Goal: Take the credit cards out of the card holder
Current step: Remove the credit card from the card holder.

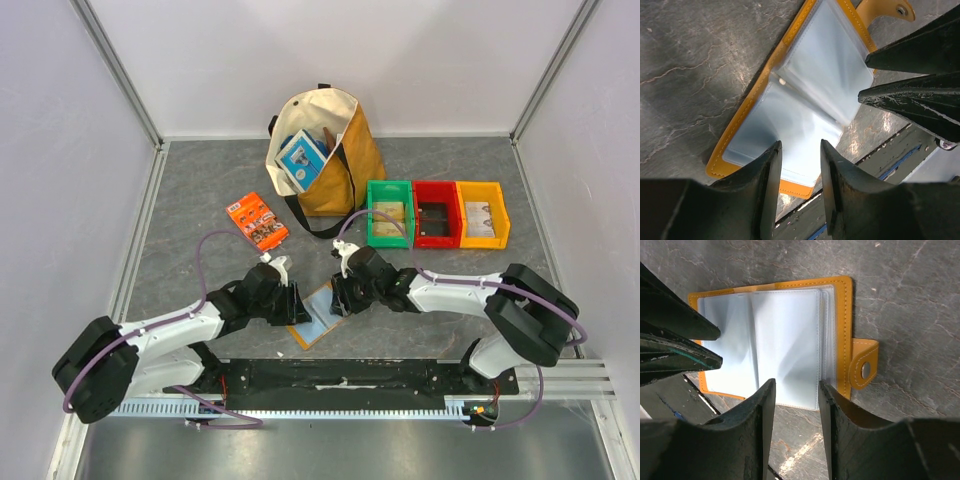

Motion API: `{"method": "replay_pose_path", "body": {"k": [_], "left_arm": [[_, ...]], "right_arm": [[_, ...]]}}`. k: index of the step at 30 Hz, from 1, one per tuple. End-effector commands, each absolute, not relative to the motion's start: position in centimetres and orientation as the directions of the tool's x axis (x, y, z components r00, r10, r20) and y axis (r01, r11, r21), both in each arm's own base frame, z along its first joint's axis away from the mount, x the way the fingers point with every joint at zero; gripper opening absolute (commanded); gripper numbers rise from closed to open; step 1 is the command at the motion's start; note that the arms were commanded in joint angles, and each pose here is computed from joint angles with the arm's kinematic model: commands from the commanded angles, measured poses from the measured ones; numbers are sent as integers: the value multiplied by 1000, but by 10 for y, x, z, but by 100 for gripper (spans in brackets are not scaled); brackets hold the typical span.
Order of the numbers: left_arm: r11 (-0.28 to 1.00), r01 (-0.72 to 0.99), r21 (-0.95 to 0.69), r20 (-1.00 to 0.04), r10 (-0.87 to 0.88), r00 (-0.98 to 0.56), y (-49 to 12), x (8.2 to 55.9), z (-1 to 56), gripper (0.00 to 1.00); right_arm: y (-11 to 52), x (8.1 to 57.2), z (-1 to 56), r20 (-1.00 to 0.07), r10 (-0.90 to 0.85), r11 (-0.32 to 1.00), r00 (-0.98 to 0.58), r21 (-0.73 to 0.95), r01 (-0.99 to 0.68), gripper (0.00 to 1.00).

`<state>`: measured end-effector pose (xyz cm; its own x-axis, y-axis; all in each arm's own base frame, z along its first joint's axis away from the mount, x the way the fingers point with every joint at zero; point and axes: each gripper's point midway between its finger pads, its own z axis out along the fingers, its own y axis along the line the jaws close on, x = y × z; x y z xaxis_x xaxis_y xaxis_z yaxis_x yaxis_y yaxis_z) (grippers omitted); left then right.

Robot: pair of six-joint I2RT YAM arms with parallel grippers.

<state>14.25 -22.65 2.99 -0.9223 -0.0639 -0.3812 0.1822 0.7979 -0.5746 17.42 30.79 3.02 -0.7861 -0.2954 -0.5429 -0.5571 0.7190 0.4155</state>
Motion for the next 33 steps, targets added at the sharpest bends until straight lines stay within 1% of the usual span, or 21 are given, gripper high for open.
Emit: {"method": "replay_pose_path", "body": {"k": [1,7,13,17,21,25,26,30,33], "left_arm": [[804,166,-571,-376,-76,-924,-226,142,24,43],[794,157,-588,-374,-95,-922,-227,142,25,43],[777,147,-613,-406,-150,-902,-225,145,35,42],[763,111,-637,-444,-245,-862,-216,151,49,46],[734,90,-673,-523,-385,-761,-196,163,83,48],[727,82,-681,-559,-444,-700,-180,165,105,50],[721,88,-687,-561,-449,-695,-179,164,110,50],[708,128,-695,-555,-415,-721,-190,161,116,50],[717,140,-683,-523,-346,-779,-204,157,102,49]], "right_arm": [[327,166,39,-560,-327,641,-761,460,-614,45],[350,153,62,-579,-316,531,-752,549,-646,40],[369,142,90,-612,-299,439,-733,593,-675,36],[382,128,93,-615,-347,394,-708,589,-705,36],[390,111,80,-599,-420,379,-681,567,-732,36],[390,112,78,-605,-442,400,-662,528,-749,39],[387,117,76,-610,-443,429,-657,499,-753,41],[359,146,76,-634,-422,596,-648,345,-725,55],[336,169,66,-640,-403,710,-654,232,-665,61]]}}
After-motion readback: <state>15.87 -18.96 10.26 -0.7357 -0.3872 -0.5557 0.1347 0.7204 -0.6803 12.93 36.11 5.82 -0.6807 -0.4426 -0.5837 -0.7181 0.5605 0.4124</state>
